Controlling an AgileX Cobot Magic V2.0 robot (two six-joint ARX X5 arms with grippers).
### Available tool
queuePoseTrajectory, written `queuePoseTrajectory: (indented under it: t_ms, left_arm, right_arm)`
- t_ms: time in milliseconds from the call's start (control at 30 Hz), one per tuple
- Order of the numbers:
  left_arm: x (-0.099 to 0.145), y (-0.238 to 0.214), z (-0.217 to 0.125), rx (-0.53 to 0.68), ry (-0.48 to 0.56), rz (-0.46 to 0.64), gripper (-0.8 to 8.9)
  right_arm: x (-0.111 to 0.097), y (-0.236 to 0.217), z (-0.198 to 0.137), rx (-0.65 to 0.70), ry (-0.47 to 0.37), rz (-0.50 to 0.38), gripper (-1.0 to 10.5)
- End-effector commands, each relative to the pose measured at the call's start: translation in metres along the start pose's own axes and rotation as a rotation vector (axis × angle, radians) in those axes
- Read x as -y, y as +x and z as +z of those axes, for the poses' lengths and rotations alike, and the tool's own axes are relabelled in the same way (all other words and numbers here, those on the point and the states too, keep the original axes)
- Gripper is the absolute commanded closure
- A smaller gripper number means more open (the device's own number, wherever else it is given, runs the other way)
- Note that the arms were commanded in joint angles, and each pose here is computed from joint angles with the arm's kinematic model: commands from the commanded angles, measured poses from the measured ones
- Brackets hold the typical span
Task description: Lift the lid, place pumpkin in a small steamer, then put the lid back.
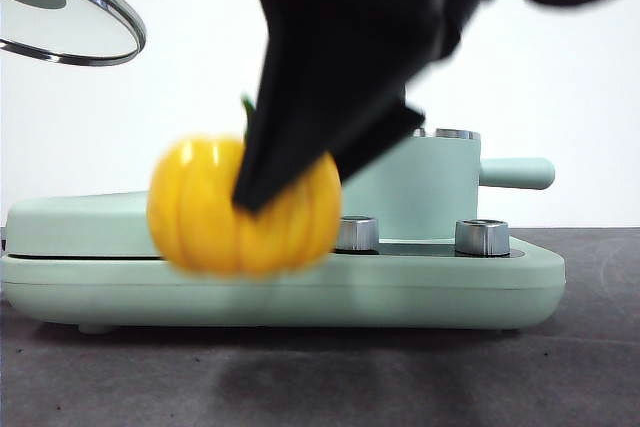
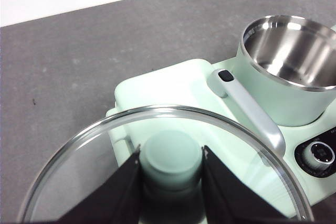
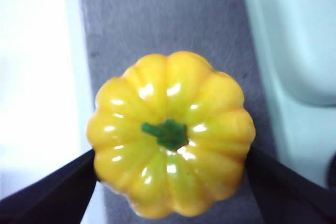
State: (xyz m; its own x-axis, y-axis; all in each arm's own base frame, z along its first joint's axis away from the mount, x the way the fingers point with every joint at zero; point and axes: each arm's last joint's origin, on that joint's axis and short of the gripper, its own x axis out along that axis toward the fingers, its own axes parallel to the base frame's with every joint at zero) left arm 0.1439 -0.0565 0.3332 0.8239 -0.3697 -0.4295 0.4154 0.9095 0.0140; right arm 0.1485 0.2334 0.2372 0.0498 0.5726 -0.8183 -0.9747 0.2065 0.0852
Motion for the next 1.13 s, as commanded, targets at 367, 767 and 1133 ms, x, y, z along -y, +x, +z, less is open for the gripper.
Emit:
queuePoseTrajectory:
  t_ms: [367, 767, 1133]
  left_arm:
    - [0.0, -0.002, 0.01, 0.08, 0.016, 0.005, 8.04]
    - [0.0, 0.004, 0.01, 0.068, 0.016, 0.005, 8.04]
    - [-0.001, 0.007, 0.01, 0.058, 0.015, 0.005, 8.04]
  right_arm:
    - [0.032, -0.091, 0.05, 0.243, 0.182, -0.172, 5.4]
    - [0.086, -0.136, 0.035, 0.325, 0.381, -0.379, 5.4]
    - [0.122, -0.12, 0.023, 0.259, 0.476, -0.424, 5.4]
